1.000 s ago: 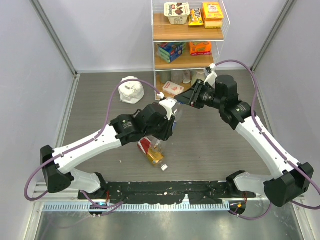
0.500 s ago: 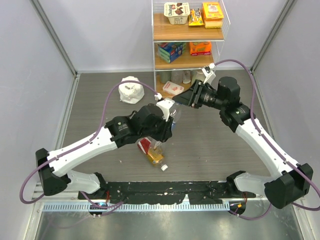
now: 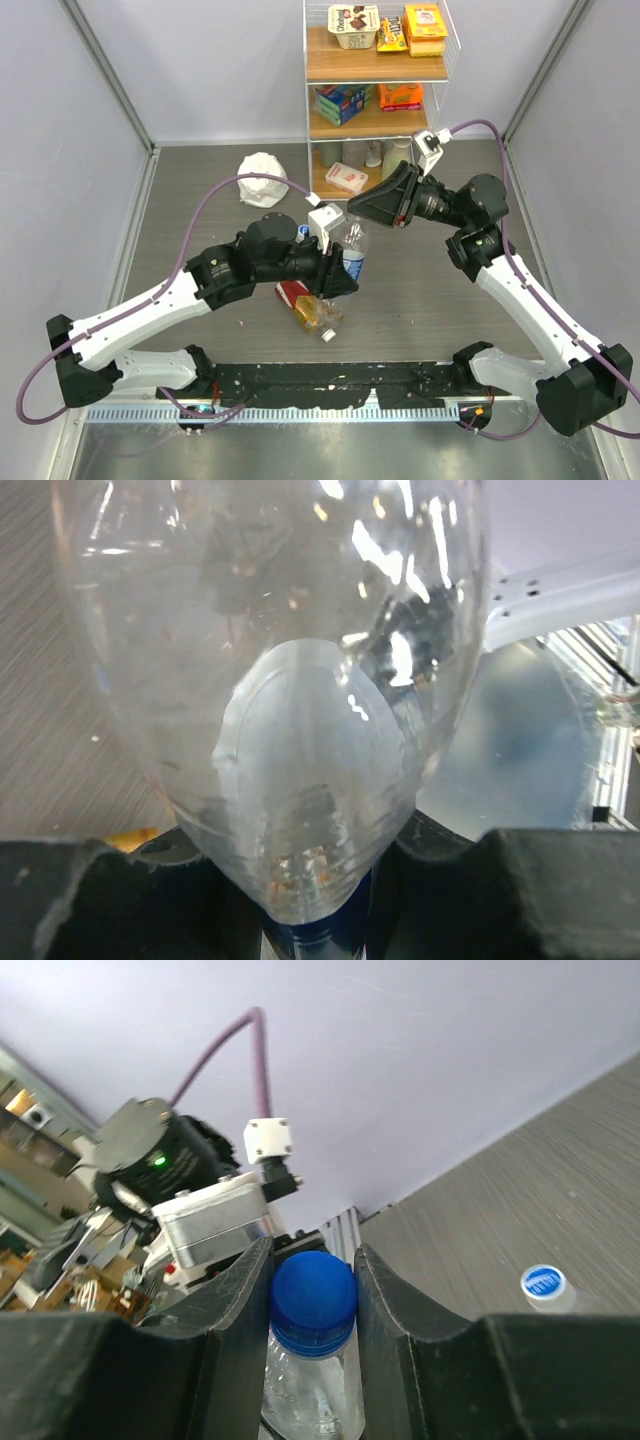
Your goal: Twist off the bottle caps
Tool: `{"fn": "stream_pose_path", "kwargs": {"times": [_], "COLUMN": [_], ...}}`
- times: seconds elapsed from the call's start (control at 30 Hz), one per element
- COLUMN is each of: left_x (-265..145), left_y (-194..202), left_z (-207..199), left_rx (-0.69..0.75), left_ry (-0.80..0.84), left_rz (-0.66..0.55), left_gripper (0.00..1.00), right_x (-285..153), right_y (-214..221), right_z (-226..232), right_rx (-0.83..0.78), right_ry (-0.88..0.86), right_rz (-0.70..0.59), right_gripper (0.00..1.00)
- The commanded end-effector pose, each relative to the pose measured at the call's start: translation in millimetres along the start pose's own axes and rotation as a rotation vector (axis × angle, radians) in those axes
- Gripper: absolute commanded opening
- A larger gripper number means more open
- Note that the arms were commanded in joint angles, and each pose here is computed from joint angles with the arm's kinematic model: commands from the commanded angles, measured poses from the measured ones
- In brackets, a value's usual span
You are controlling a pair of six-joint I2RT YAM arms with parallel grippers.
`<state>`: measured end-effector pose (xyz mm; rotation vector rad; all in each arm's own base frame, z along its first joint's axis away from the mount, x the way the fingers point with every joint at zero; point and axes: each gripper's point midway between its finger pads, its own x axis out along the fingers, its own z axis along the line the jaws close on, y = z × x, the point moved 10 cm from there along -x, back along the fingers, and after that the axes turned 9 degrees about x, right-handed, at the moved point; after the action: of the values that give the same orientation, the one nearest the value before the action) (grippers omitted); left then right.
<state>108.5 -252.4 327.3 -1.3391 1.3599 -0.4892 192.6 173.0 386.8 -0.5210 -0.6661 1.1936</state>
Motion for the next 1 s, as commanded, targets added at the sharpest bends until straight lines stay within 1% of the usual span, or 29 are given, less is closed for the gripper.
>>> {"fn": "stream_pose_path", "kwargs": {"times": [0.0, 0.07, 0.17, 0.4, 0.5, 0.53, 0.57, 0.6, 0.63, 0.67, 0.7, 0.73, 0.77, 0.8, 0.83, 0.87, 0.9, 0.93, 0.97], "left_x": [0, -3, -3, -5, -5, -5, -4, -4, -4, -3, -3, -2, -3, -2, -2, -1, -1, 0, 0], "left_y": [-12, -13, -12, -10, -8, -7, -6, -5, -4, -3, -3, -3, -3, -2, -2, -2, -2, -2, -2], "left_z": [-16, -17, -17, -14, -13, -12, -11, -10, -9, -9, -8, -8, -7, -6, -6, -5, -4, -3, -3], "left_rx": [0.054, 0.059, 0.060, 0.055, 0.053, 0.049, 0.046, 0.046, 0.043, 0.041, 0.039, 0.039, 0.037, 0.037, 0.037, 0.037, 0.035, 0.034, 0.031], "left_ry": [0.193, 0.207, 0.205, 0.168, 0.149, 0.141, 0.132, 0.125, 0.118, 0.111, 0.102, 0.100, 0.089, 0.084, 0.079, 0.070, 0.058, 0.044, 0.031], "left_rz": [-0.098, -0.112, -0.122, -0.119, -0.107, -0.104, -0.098, -0.096, -0.090, -0.084, -0.081, -0.077, -0.077, -0.071, -0.069, -0.067, -0.060, -0.058, -0.049], "left_gripper": [0.00, 0.00, 0.00, 0.00, 0.00, 0.00, 0.00, 0.00, 0.00, 0.00, 0.00, 0.00, 0.00, 0.00, 0.00, 0.00, 0.00, 0.00, 0.00], "right_x": [-6, -8, -10, -9, -8, -7, -6, -4, -4, -3, -3, -2, -2, -2, -2, -1, -2, -1, -2], "right_y": [1, 0, 0, -1, -4, -5, -8, -8, -12, -12, -14, -15, -19, -20, -21, -24, -24, -31, -31], "right_z": [43, 51, 56, 56, 56, 53, 55, 50, 54, 49, 53, 48, 52, 47, 46, 44, 42, 44, 37], "right_rx": [-0.102, -0.137, -0.136, -0.133, -0.152, -0.127, -0.159, -0.151, -0.176, -0.165, -0.177, -0.169, -0.184, -0.171, -0.138, -0.162, -0.136, -0.156, -0.133], "right_ry": [-0.276, -0.329, -0.346, -0.327, -0.308, -0.280, -0.276, -0.236, -0.229, -0.184, -0.175, -0.130, -0.119, -0.072, -0.025, 0.013, 0.060, 0.103, 0.184], "right_rz": [0.089, 0.091, 0.104, 0.092, 0.067, 0.063, 0.057, 0.044, 0.033, 0.028, 0.021, 0.008, -0.008, -0.020, -0.023, -0.051, -0.045, -0.087, -0.100], "right_gripper": [0.01, 0.01, 0.02, 0.02, 0.01, 0.01, 0.07, 0.16, 0.39, 0.49, 0.70, 0.77, 0.91, 0.99, 1.00, 1.00, 1.00, 1.00, 1.00]}}
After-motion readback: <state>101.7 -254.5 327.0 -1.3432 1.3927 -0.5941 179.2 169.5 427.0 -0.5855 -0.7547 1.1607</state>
